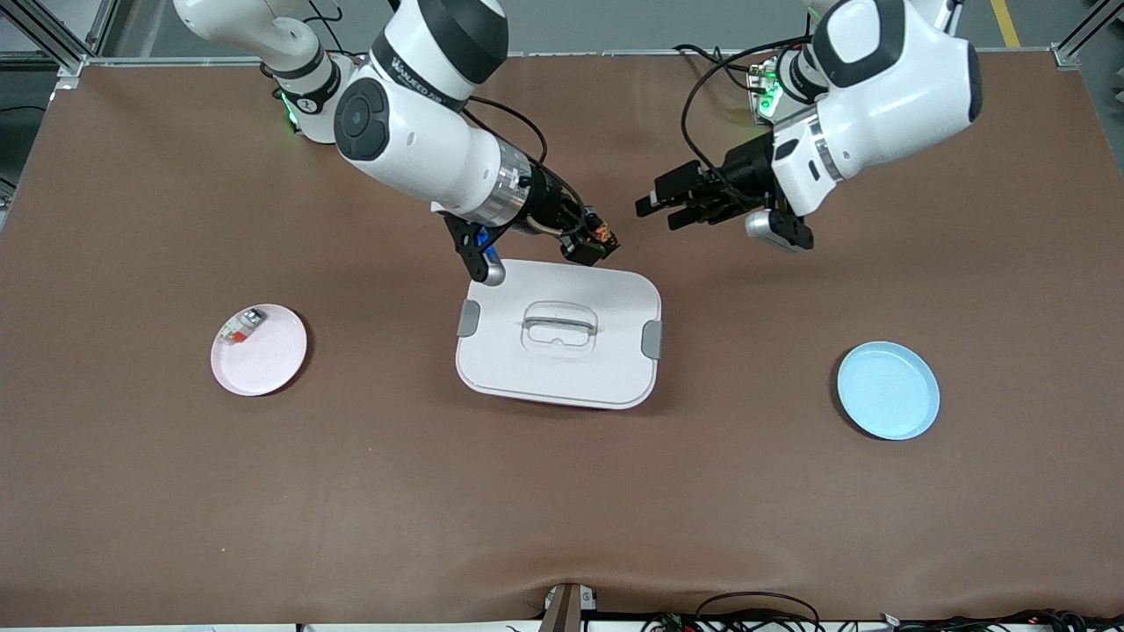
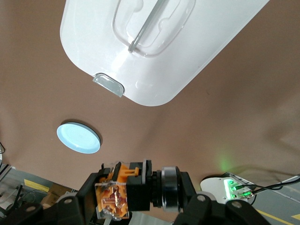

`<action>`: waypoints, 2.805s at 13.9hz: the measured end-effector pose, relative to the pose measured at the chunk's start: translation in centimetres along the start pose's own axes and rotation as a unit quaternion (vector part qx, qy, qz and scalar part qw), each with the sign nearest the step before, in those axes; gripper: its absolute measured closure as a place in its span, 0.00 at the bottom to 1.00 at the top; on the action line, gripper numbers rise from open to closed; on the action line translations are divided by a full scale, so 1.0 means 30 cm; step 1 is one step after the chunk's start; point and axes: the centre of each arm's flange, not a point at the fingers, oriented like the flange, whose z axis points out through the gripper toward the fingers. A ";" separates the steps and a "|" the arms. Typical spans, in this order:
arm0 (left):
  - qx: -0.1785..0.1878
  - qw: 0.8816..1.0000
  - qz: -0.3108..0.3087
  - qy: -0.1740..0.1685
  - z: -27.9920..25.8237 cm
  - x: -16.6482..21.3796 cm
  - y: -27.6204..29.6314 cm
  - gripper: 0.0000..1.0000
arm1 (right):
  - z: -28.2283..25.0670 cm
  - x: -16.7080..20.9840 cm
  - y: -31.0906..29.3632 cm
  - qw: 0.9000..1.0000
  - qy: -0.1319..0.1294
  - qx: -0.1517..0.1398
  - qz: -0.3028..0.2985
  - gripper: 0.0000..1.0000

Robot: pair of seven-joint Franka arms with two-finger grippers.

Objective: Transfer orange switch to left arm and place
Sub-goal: 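Grasp the switch with the left gripper above the white box, then open the right gripper and withdraw while the left gripper carries the switch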

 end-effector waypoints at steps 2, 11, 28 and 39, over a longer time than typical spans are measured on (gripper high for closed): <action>-0.001 1.000 0.010 0.016 0.032 -0.026 0.030 0.22 | 0.032 -0.011 0.001 1.000 -0.001 -0.004 0.010 0.28; -0.036 0.998 0.042 0.032 0.073 -0.035 -0.033 0.26 | 0.011 -0.067 -0.016 0.999 -0.020 0.009 0.040 0.28; -0.064 0.996 0.043 0.051 0.108 -0.032 -0.029 0.66 | 0.027 -0.083 -0.018 0.999 -0.025 0.010 0.040 0.28; 0.033 0.988 0.126 0.083 0.001 0.091 -0.116 0.66 | -0.061 -0.095 -0.053 0.999 -0.027 0.037 0.018 0.00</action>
